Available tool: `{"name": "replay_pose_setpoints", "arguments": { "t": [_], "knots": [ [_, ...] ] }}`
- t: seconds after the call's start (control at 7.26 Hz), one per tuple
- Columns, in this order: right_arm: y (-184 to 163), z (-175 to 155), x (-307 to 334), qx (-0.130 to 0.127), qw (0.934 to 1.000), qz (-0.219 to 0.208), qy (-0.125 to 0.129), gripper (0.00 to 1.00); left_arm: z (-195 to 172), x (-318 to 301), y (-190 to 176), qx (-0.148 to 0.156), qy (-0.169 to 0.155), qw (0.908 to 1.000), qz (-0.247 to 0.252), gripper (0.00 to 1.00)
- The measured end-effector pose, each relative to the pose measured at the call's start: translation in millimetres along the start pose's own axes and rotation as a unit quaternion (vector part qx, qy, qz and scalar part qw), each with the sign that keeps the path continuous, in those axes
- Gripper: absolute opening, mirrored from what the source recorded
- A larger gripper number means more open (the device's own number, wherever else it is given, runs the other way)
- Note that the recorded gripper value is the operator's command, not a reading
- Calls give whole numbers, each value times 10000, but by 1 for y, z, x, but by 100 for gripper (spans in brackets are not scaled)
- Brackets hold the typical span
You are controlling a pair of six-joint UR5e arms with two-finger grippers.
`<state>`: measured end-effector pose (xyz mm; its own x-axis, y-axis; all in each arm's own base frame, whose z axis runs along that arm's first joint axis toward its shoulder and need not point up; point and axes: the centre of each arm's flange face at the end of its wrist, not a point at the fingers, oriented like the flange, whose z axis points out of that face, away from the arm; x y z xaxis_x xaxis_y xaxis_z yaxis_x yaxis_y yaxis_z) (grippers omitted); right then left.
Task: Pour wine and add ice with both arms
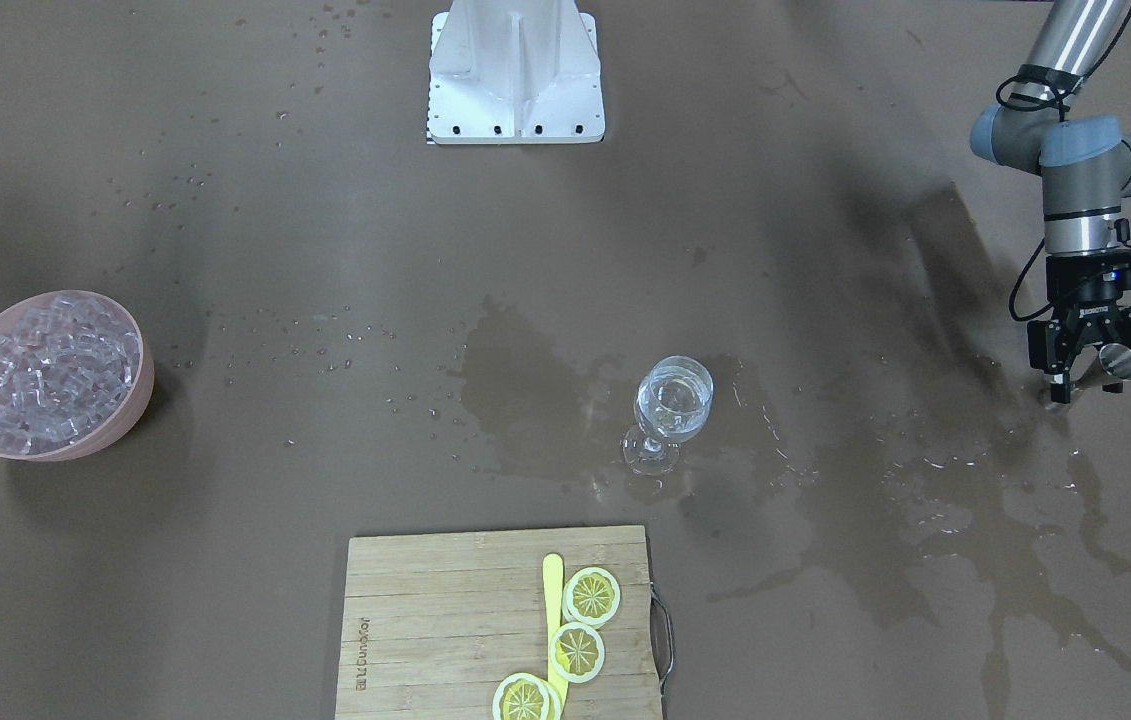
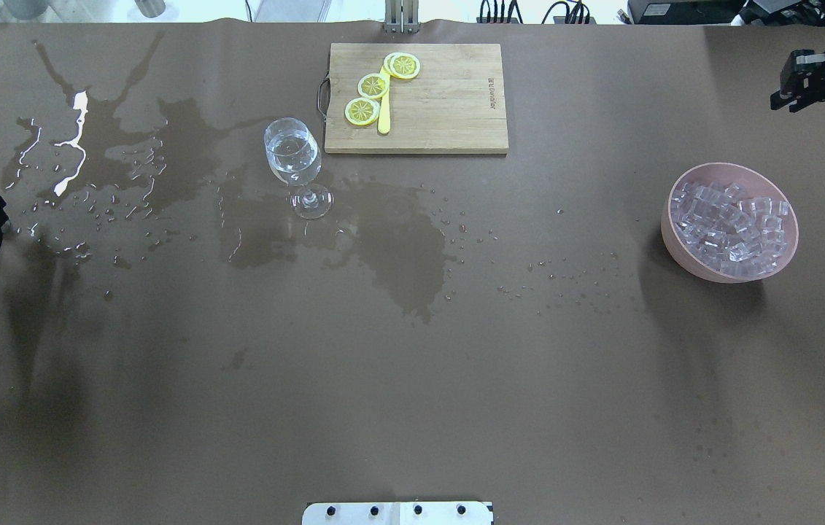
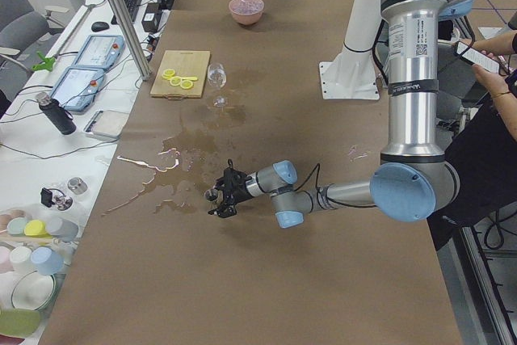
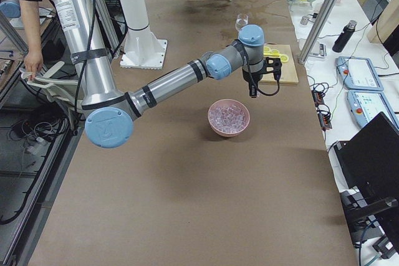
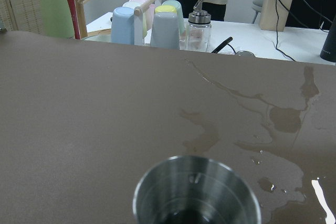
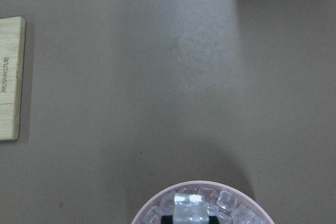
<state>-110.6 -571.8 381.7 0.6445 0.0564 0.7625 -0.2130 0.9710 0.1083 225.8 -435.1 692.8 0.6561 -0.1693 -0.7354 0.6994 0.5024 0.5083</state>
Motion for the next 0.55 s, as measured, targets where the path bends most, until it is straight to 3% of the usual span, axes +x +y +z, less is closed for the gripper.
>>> {"name": "replay_pose_setpoints", "arguments": {
  "t": [0.55],
  "knots": [
    [-12, -4, -63, -111, 9998, -150, -50, 0, 3, -8, 2, 92, -127, 9999, 52, 52]
  ]
}}
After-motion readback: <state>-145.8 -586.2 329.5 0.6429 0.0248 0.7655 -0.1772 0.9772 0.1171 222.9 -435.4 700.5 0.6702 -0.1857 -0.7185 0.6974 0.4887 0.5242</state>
